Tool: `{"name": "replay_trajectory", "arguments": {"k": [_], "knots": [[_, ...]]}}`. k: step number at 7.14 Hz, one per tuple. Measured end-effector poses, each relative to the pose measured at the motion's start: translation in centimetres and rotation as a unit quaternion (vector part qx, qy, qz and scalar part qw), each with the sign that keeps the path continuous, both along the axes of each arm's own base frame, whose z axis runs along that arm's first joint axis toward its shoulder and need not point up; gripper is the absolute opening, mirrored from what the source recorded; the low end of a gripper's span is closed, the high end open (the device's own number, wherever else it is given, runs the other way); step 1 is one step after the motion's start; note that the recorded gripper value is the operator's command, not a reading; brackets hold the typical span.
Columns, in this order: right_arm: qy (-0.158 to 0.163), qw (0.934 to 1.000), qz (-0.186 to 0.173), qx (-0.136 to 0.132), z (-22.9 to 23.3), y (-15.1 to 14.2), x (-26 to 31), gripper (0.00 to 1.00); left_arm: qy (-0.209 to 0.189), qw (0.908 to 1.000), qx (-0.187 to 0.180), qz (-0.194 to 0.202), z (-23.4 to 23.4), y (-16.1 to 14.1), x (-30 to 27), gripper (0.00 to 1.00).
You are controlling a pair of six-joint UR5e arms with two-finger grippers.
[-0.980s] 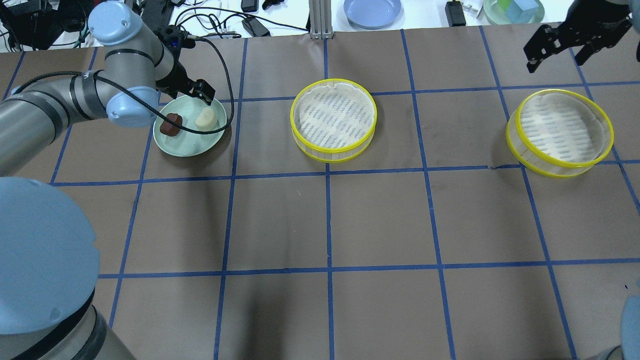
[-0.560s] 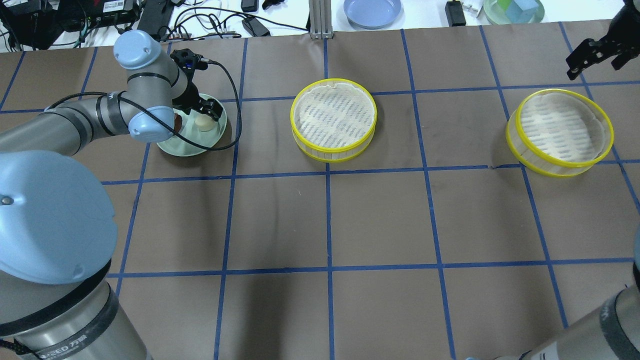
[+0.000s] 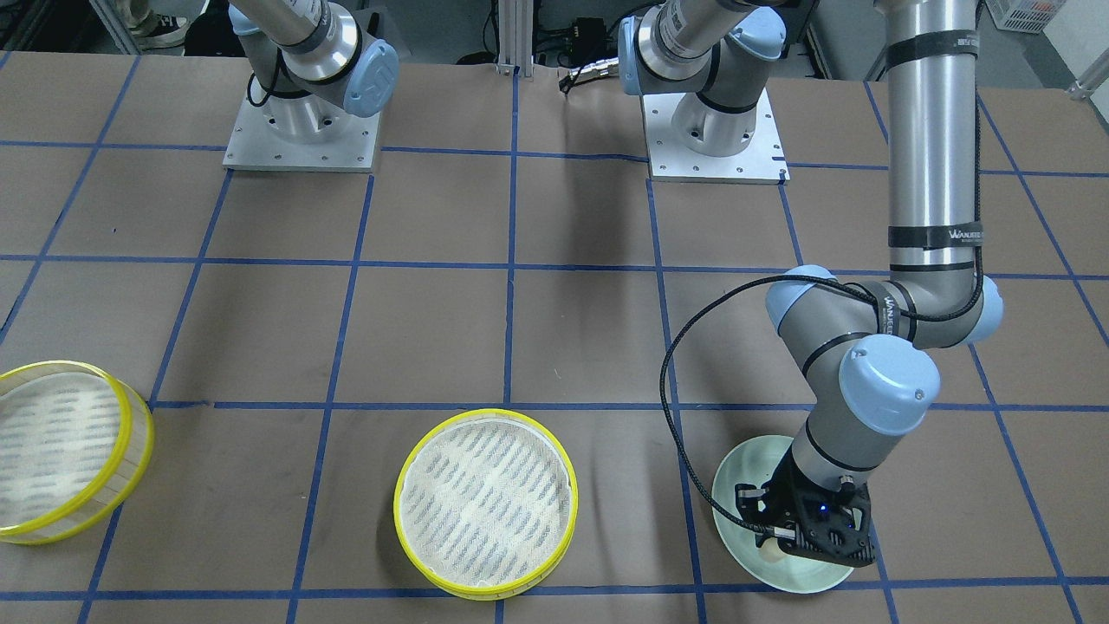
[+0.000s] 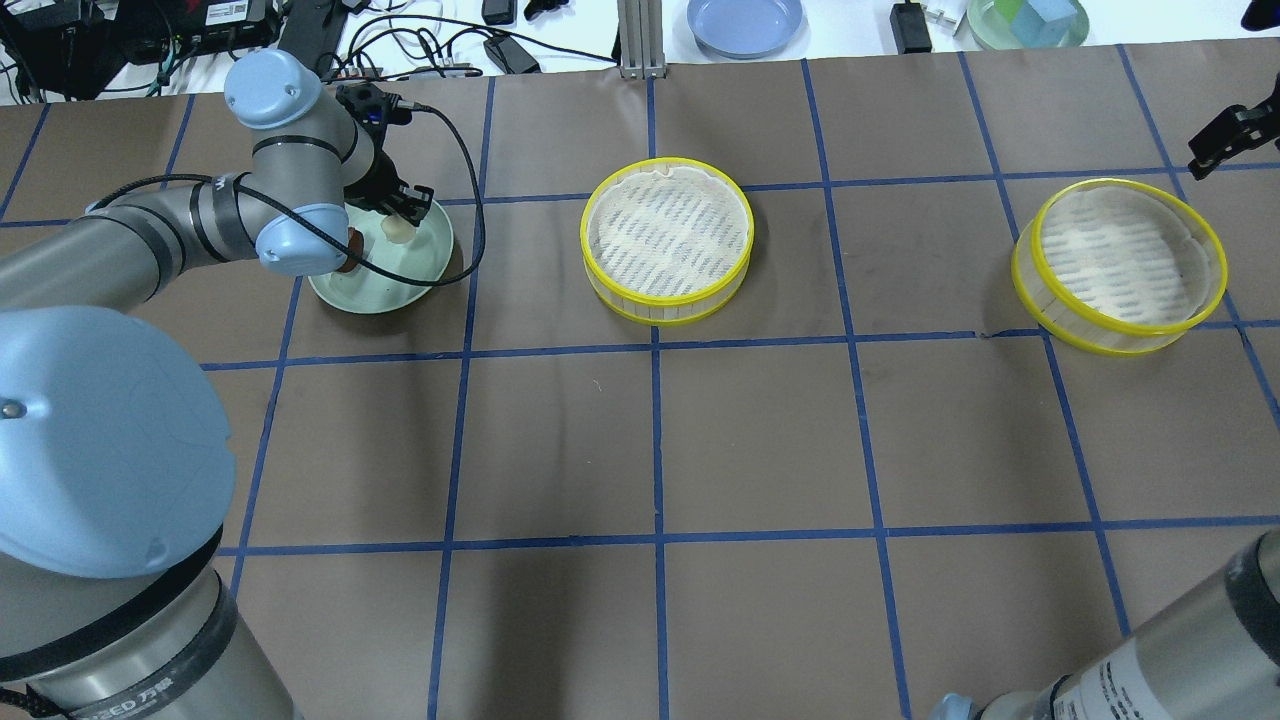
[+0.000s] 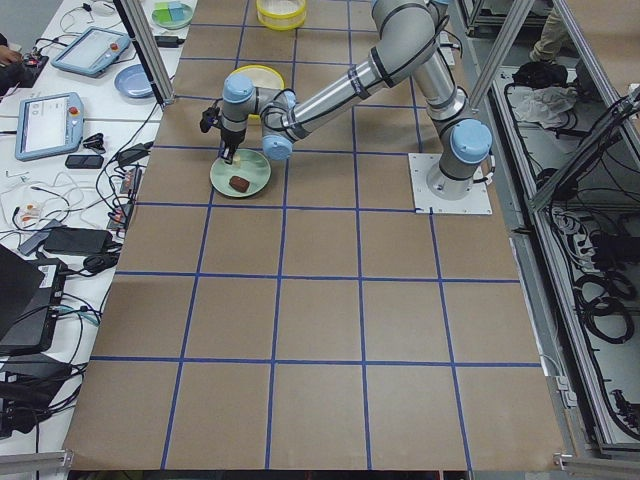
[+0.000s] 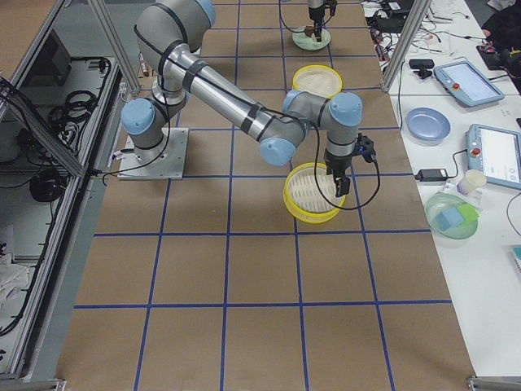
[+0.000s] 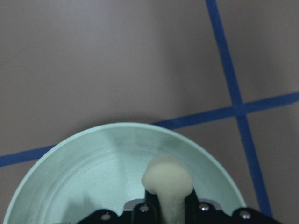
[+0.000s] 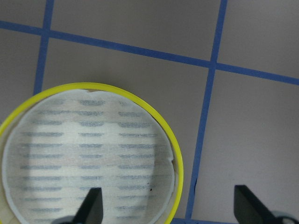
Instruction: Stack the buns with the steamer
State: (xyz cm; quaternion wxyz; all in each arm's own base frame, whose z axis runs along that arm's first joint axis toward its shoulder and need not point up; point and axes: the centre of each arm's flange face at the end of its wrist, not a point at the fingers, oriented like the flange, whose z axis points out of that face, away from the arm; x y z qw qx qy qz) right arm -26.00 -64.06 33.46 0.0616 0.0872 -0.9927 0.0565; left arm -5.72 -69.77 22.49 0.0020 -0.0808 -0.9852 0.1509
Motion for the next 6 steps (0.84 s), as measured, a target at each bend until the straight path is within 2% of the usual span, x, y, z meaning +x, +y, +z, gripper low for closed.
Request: {"name": "replay_trajectory", "arguments": {"k": [2,4,5,6], "knots": [[-0.008,0.9999,-0.005,0.012,-2.8,0.3,-2.6,1.0,0.041,0.9963,-0.028,0.071,4.2,0.4,-5.2,0.0],[-0.019,0.9995,-0.002,0.023,-5.0,0.3,-3.5,0.98,0.119,0.9838,-0.027,0.132,6.1,1.7,-13.0,0.0],[-0.026,0.9992,0.002,0.032,-6.4,0.5,-4.3,0.93,0.152,0.9772,-0.017,0.148,6.2,2.5,-16.7,0.02],[-0.032,0.9988,0.003,0.037,-7.5,0.7,-5.0,0.87,0.173,0.9735,-0.003,0.15,5.4,3.2,-19.5,0.18]]}}
